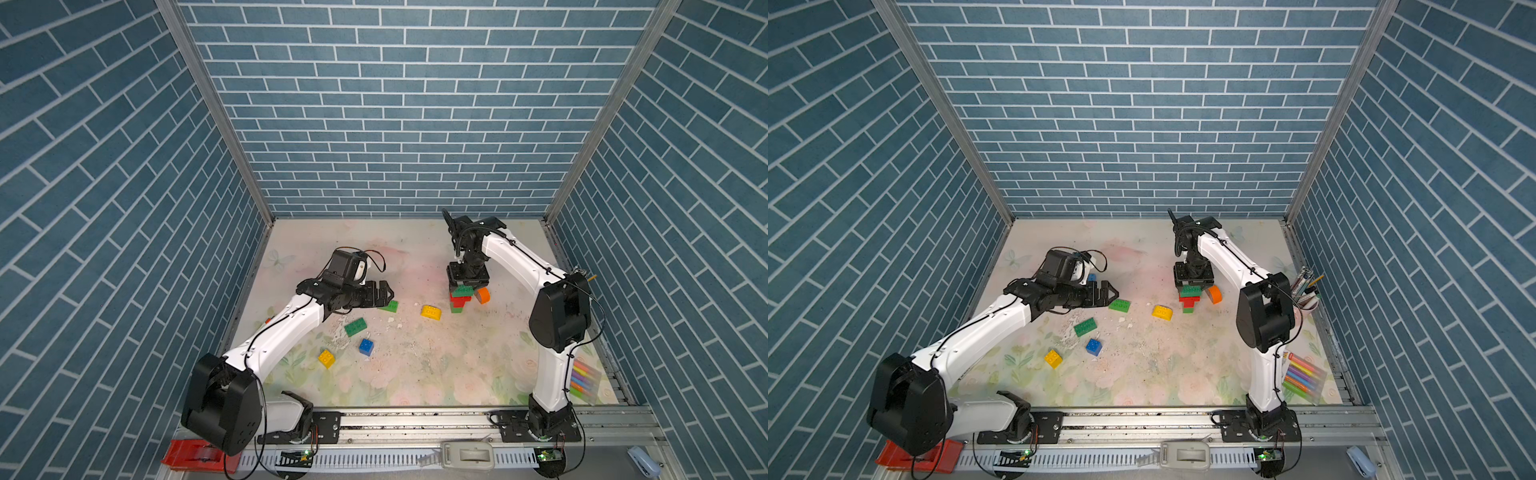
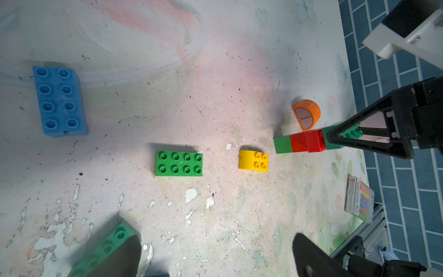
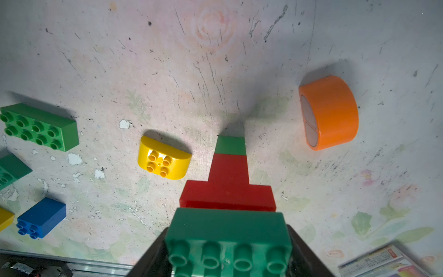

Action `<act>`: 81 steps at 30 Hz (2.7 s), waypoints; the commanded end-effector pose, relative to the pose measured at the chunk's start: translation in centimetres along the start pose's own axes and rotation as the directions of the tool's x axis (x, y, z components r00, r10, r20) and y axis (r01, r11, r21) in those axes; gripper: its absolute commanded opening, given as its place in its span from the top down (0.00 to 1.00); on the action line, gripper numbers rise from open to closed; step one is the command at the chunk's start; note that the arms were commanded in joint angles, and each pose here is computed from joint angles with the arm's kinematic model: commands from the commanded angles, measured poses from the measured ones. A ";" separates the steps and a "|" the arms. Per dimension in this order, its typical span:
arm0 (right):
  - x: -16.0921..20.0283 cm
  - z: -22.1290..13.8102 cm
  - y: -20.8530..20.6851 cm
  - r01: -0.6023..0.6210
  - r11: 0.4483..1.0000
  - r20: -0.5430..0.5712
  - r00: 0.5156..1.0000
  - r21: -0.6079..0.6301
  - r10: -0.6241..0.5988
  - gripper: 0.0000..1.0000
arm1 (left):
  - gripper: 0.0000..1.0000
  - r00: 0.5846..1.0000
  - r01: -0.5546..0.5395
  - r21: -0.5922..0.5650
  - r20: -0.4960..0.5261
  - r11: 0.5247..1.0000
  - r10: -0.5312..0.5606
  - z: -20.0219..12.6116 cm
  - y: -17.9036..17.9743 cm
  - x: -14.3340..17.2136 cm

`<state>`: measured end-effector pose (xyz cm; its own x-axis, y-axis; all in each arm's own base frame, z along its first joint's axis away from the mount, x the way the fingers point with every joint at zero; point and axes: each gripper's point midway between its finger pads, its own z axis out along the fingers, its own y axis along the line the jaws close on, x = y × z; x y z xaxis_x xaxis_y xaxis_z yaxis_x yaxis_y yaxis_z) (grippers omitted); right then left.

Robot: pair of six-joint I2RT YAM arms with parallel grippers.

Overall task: Assemble an ice cream with lego
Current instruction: Assemble the lego brick with the lego brick.

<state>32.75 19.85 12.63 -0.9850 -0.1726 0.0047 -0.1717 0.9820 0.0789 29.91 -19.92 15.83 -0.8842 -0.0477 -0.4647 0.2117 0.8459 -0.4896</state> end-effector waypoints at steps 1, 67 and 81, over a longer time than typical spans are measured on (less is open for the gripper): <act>0.7 0.9 0.0 -0.014 1.000 -0.042 0.999 0.010 0.014 0.45 | 0.00 1.000 -0.016 -0.001 0.011 1.000 0.016 -0.4 -0.2 -0.5; 4.5 9.2 -1.4 -0.104 0.986 -0.274 0.952 0.134 0.138 0.72 | 0.00 0.998 -0.001 -0.017 0.059 1.000 0.002 -1.0 0.5 -1.1; 2.6 7.2 -1.2 -0.147 0.980 -0.194 0.966 0.135 0.172 0.66 | 0.00 0.997 -0.018 -0.006 0.075 1.000 0.018 -1.6 0.2 -2.1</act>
<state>31.92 19.89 11.00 -0.9954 -0.0707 0.0650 -0.0675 0.9965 0.0499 30.70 -18.91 16.74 -0.8640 -0.0759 -0.4978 0.2022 0.8530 -0.4811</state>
